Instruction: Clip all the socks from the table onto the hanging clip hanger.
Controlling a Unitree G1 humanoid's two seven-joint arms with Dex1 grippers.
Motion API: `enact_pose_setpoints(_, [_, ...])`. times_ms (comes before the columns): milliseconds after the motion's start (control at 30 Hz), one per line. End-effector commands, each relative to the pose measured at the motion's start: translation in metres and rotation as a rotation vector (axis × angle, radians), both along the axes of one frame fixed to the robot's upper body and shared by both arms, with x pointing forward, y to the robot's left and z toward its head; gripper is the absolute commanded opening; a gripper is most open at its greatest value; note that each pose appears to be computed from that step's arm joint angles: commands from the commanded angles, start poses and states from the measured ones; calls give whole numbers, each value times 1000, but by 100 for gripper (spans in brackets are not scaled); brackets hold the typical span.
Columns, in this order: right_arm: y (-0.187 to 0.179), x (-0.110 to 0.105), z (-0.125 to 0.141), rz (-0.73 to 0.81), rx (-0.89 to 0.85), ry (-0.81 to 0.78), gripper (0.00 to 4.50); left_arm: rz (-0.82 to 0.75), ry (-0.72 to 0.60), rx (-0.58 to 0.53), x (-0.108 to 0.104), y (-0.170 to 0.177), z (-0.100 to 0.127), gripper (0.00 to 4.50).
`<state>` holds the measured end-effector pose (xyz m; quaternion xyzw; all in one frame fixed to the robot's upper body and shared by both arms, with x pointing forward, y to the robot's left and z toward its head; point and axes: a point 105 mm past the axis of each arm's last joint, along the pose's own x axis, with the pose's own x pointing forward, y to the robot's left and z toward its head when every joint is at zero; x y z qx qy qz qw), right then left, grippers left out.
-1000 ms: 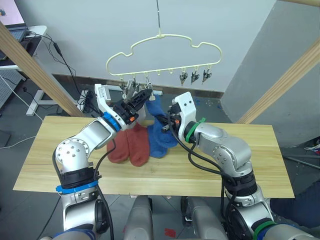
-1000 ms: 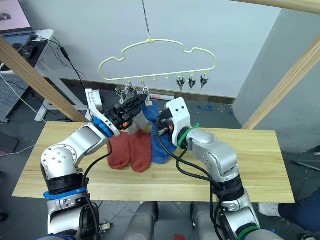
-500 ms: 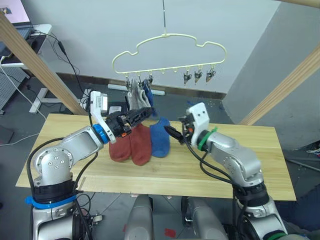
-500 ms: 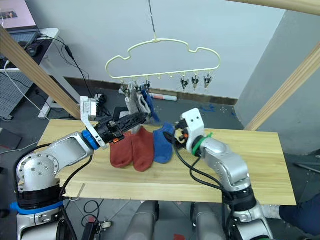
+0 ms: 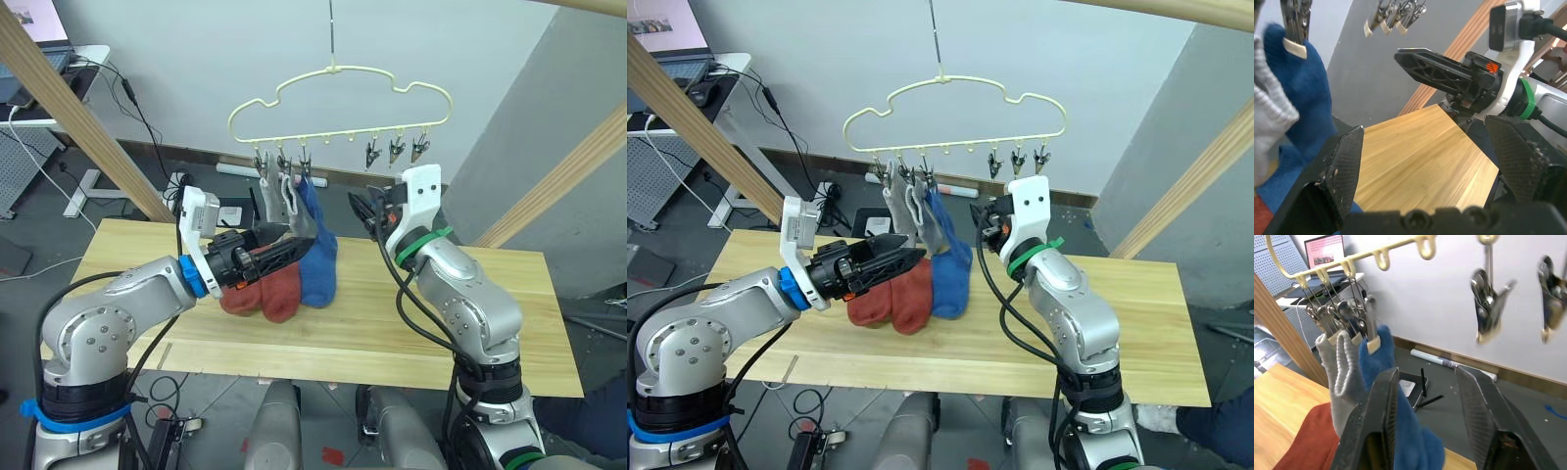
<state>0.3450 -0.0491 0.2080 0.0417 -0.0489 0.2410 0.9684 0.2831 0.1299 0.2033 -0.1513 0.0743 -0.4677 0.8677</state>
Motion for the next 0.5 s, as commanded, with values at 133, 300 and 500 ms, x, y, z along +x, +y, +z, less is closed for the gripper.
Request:
enact_pose_setpoints(133, [-9,14,22,-112,23,-70,188,-19,-62,-13,0,-2,15,435])
enact_pose_setpoints(300, [-6,23,26,-127,27,-69,188,-16,-53,-20,-1,-1,14,435])
enact_pose_setpoints(500, [3,33,38,-124,48,-89,188,-5,-68,-33,-4,1,20,435])
